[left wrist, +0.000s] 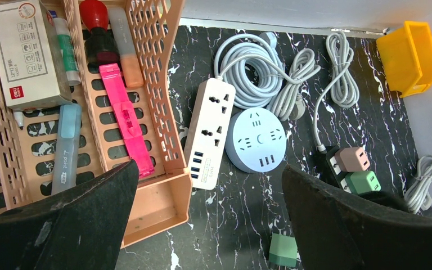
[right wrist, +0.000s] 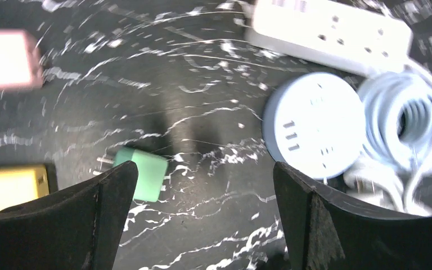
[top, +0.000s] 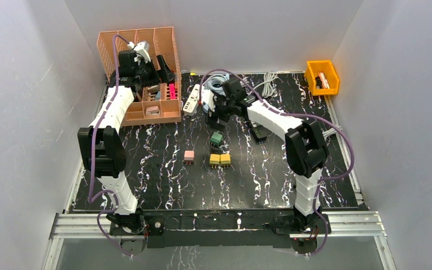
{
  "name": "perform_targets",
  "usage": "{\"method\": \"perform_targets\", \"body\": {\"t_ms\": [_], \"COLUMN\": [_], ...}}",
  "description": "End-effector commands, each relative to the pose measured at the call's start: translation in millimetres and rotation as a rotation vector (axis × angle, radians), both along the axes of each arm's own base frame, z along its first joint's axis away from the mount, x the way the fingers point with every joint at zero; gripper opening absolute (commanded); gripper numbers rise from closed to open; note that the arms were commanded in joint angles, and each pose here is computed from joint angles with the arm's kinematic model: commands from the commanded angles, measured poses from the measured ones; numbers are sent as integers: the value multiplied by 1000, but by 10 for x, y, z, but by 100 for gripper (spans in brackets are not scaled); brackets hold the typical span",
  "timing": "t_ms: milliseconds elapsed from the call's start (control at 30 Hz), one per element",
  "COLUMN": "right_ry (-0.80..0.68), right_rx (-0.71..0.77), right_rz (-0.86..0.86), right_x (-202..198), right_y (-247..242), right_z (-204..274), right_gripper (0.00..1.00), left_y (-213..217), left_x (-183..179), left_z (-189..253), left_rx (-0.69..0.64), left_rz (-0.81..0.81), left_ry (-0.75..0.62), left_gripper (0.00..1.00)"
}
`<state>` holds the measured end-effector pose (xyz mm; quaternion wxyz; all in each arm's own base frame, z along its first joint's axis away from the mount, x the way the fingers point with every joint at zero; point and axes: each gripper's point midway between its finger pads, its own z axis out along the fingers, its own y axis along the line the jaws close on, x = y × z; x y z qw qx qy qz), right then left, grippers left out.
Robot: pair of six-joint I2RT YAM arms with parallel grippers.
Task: Pull the plug off the socket
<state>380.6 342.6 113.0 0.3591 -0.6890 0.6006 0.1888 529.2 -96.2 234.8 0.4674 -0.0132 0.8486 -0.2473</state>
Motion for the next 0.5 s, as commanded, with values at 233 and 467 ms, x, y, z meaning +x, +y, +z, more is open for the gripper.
{"method": "perform_targets", "body": {"t_ms": [233, 467], "right_ry": [368, 391], "right_rx": [93, -16], "right_rz": [-644, -546], "right_x": [155, -110], "right_y": [29, 92], "right_z": [100, -138], "right_gripper": [93, 86], "left_y": [-3, -18], "left_x": [40, 49], "left_z": [159, 135], "left_rx": [-20, -33], "left_rz": [-15, -19], "left_ry": [-43, -34], "left_gripper": [98, 98]}}
